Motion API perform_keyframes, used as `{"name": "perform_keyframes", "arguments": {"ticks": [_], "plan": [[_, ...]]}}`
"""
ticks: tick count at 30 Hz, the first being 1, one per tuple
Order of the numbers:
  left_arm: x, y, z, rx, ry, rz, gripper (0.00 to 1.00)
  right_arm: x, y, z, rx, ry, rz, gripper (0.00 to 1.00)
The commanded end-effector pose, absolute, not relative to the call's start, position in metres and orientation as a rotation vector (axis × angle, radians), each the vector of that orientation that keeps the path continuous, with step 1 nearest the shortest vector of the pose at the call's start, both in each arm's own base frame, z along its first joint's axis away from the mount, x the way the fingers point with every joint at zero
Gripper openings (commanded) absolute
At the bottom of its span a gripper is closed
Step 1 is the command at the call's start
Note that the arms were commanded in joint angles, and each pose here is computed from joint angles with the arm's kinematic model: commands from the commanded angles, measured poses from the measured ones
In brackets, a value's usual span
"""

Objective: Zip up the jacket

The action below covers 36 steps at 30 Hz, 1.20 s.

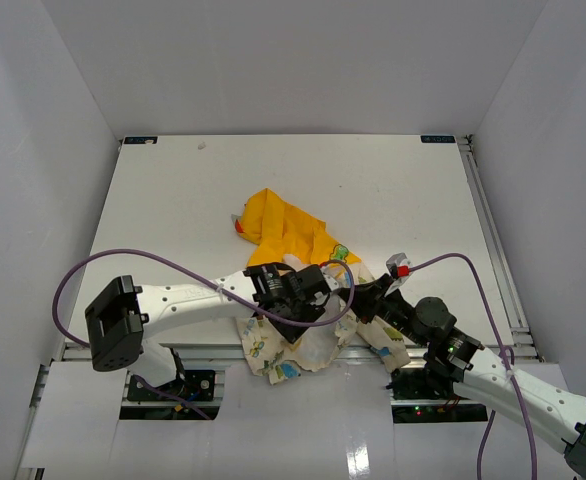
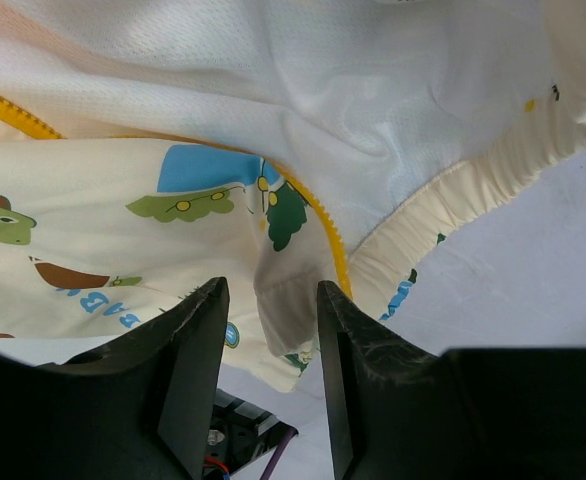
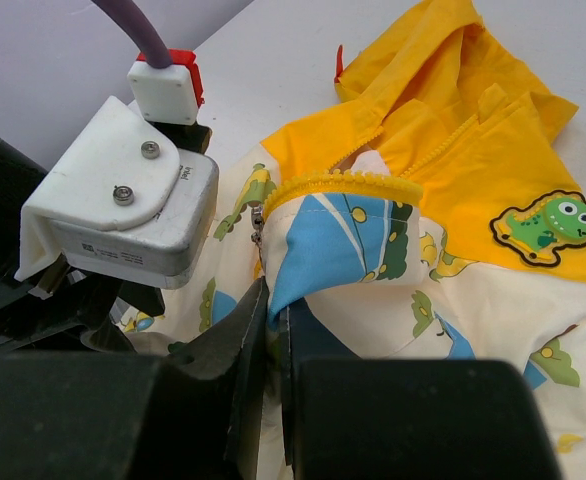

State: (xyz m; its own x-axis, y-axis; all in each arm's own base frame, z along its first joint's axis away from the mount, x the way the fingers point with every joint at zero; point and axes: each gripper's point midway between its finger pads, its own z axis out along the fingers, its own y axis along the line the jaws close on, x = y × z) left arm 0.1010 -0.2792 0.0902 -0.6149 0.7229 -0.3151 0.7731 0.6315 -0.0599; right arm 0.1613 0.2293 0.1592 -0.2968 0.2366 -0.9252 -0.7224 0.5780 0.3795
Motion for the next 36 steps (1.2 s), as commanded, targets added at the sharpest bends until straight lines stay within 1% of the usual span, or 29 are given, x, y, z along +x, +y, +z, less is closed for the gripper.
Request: {"name": "perform_keyframes", "arguments": {"ticks": [1,11,18,23,29,36], "plan": [[0.103,-0.282,0.109,1.2,2.56,-0.32,0.51,0.164,0.228,0.169,-0.399,1.568,0.996,0.08],[0.082,-0.294,0.104,1.296,2.571,-0.496,0.5,0.164,0.227,0.168,-0.397,1.571,0.994,0.08],[0.078,-0.287,0.093,1.292,2.629,-0.472,0.45,0.164,0.227,0.168,-0.396,1.568,0.996,0.08],[0.079,-0.283,0.087,1.29,2.661,-0.442,0.45,0.164,0.227,0.169,-0.396,1.565,0.997,0.08],[0.081,-0.283,0.081,1.265,2.687,-0.421,0.49,0.164,0.227,0.168,-0.396,1.566,0.996,0.08],[0.08,-0.285,0.069,1.248,2.736,-0.396,0.48,0.164,0.226,0.169,-0.392,1.563,0.995,0.08]]}}
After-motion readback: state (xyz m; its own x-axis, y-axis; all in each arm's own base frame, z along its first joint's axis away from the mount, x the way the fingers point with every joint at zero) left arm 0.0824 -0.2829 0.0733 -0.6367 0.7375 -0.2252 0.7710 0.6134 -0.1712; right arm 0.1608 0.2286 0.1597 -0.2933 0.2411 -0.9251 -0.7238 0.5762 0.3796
